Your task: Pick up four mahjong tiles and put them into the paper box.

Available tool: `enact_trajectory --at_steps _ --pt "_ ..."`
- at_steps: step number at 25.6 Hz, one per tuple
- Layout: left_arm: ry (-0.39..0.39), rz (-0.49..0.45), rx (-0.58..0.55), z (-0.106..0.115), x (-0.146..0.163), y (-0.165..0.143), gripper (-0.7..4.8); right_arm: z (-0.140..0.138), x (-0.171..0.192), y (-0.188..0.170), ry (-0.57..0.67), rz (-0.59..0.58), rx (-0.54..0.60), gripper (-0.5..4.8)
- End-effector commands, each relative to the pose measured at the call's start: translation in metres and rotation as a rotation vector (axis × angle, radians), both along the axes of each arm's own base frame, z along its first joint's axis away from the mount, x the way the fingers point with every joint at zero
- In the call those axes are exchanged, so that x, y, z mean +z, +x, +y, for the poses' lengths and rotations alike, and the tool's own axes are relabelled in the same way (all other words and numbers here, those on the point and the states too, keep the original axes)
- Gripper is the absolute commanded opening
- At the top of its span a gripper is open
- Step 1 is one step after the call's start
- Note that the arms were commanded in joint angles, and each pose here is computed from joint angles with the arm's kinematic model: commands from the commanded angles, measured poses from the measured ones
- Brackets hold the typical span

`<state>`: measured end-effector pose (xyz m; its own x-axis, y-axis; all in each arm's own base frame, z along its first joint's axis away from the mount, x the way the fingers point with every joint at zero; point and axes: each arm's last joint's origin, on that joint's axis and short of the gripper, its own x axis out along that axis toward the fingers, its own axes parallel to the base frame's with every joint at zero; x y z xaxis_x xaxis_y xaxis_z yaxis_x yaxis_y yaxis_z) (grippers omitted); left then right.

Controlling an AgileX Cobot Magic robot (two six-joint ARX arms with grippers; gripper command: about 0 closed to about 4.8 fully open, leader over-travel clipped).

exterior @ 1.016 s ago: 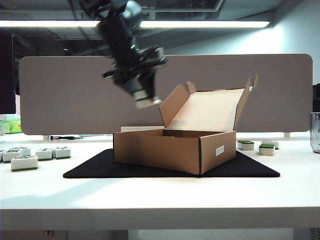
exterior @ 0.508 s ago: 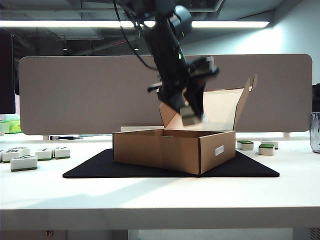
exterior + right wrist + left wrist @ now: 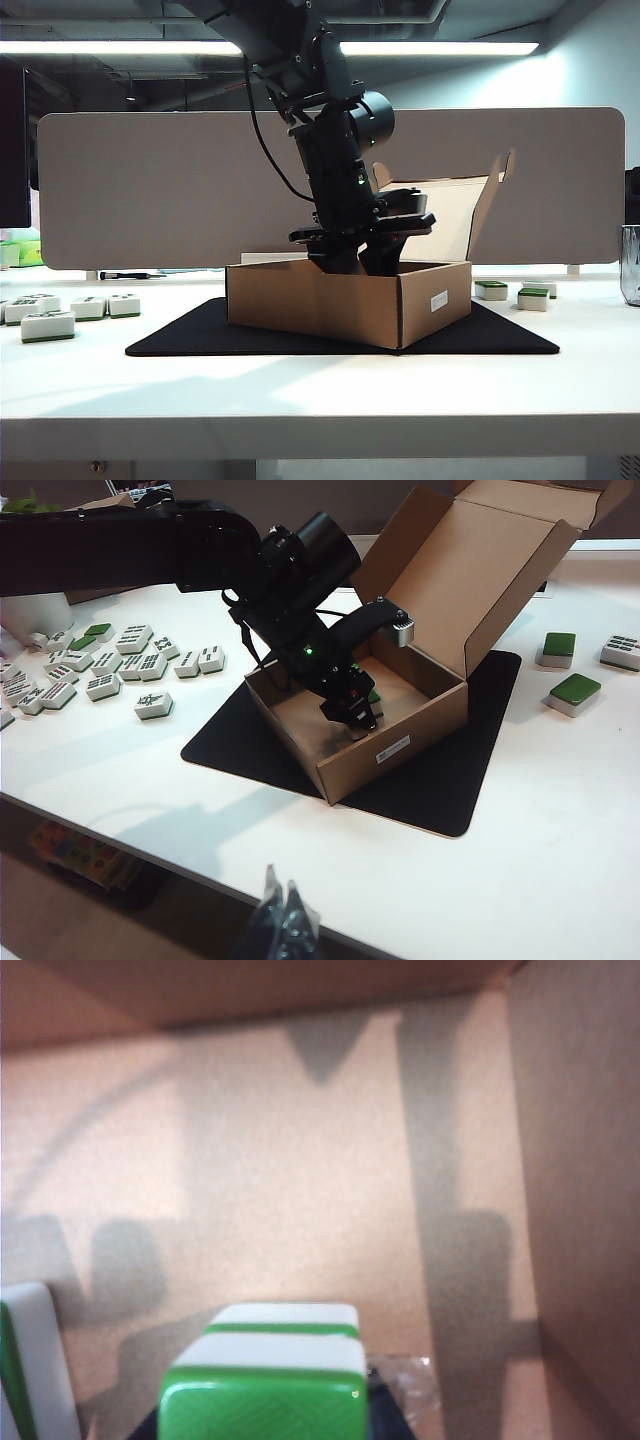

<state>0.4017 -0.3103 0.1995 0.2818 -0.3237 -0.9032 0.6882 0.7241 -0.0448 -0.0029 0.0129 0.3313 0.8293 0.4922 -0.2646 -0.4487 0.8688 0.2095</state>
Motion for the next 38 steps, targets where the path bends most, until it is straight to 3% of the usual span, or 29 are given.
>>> enact_trajectory --at_steps 1,9,11,12,13,24,34,38 --pt "0.012 0.006 -0.003 -0.001 -0.003 0.000 1.22 0.000 0.002 0.001 -0.002 -0.017 0.000 -0.01" --pt "0.020 0.019 -0.005 0.000 -0.004 -0.002 1.32 0.000 0.002 0.001 -0.002 -0.017 0.000 -0.01" --pt "0.023 0.022 -0.005 0.000 -0.004 -0.002 1.79 0.000 0.002 0.001 -0.002 -0.017 0.001 -0.01" --pt "0.024 0.025 -0.005 0.000 -0.004 -0.002 2.40 0.000 0.002 0.001 -0.002 -0.017 0.000 -0.01" --pt "0.024 0.025 -0.006 0.000 -0.004 -0.002 2.49 0.000 0.002 0.001 -0.002 -0.017 0.001 -0.01" --pt "0.009 -0.003 -0.069 -0.013 0.009 -0.016 2.51 0.000 0.001 0.000 -0.002 -0.013 0.001 -0.01" --pt "0.060 -0.120 -0.027 0.002 0.060 -0.028 2.51 0.000 0.001 0.000 -0.001 -0.005 0.004 -0.01" --pt "0.018 -0.194 -0.028 0.026 0.119 -0.047 2.49 0.000 0.000 0.000 -0.001 -0.002 0.004 -0.01"
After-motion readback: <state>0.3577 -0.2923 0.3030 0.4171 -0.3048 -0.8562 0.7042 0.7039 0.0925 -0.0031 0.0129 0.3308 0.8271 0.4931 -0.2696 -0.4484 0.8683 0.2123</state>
